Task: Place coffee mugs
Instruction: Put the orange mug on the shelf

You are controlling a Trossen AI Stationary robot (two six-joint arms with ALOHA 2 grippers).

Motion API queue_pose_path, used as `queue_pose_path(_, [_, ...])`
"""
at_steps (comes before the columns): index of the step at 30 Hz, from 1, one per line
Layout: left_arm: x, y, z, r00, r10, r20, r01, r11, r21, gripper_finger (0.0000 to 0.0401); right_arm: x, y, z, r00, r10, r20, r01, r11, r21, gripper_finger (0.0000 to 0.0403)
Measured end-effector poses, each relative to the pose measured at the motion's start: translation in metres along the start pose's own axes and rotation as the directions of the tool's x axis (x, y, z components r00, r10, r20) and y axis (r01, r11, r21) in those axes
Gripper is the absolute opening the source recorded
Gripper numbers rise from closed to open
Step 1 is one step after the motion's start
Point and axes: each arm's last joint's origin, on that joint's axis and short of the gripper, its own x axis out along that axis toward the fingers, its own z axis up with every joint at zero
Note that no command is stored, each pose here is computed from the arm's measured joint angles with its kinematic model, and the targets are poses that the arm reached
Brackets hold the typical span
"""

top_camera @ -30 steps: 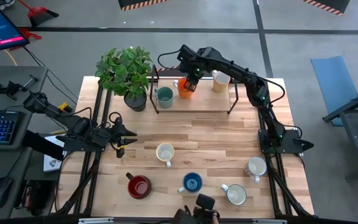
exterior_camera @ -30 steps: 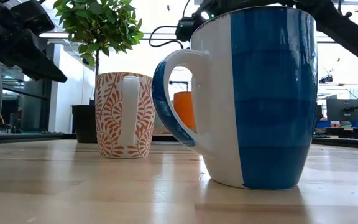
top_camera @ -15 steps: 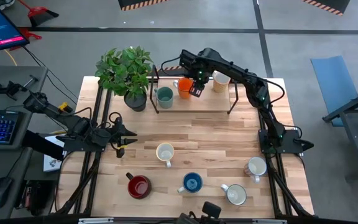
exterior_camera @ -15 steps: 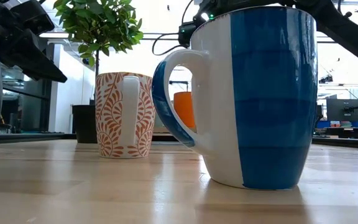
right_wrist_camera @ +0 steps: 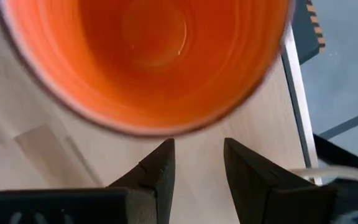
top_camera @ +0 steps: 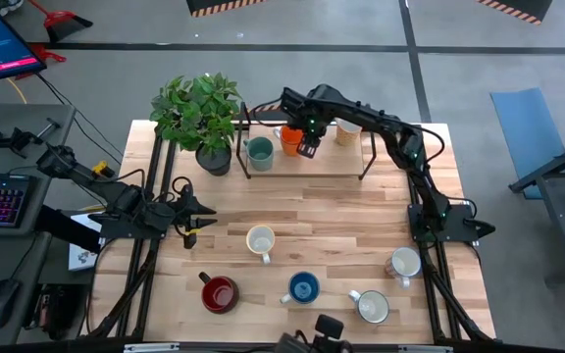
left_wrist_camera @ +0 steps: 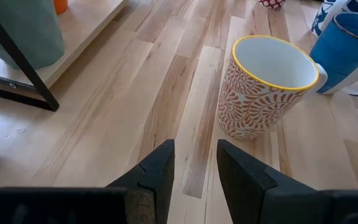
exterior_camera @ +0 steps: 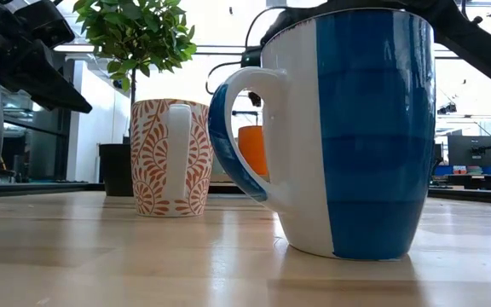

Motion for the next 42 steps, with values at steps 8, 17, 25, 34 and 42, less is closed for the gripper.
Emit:
queue_pose_path(8, [0.0,0.0,0.0,1.0,0.0,0.0,0.0,1.0,-0.001,0.011,0.008,0.0,0.009,0.996,-0.012,0.084,0.014,1.0,-0.024,0.0114])
queue_pose_path(17, [0.0,0.0,0.0,1.0,0.0,0.0,0.0,1.0,0.0,0.011,0.006,0.002,0.017,0.984,0.039,0.175,-0.031,0.998,-0.048,0.0114])
queue_pose_path(25, [0.0,0.0,0.0,1.0,0.0,0.0,0.0,1.0,-0.002,0.011,0.005,0.002,0.025,0.964,0.058,0.258,-0.046,0.998,-0.053,0.0114])
queue_pose_path(34, [0.0,0.0,0.0,1.0,0.0,0.0,0.0,1.0,-0.001,0.011,0.006,0.002,0.018,0.984,0.017,0.18,-0.008,0.999,-0.05,0.0114])
queue_pose_path(42, [0.0,0.0,0.0,1.0,0.0,0.001,0.0,1.0,-0.002,0.011,0.005,-0.001,0.025,0.967,-0.041,0.25,0.044,0.999,-0.005,0.0114])
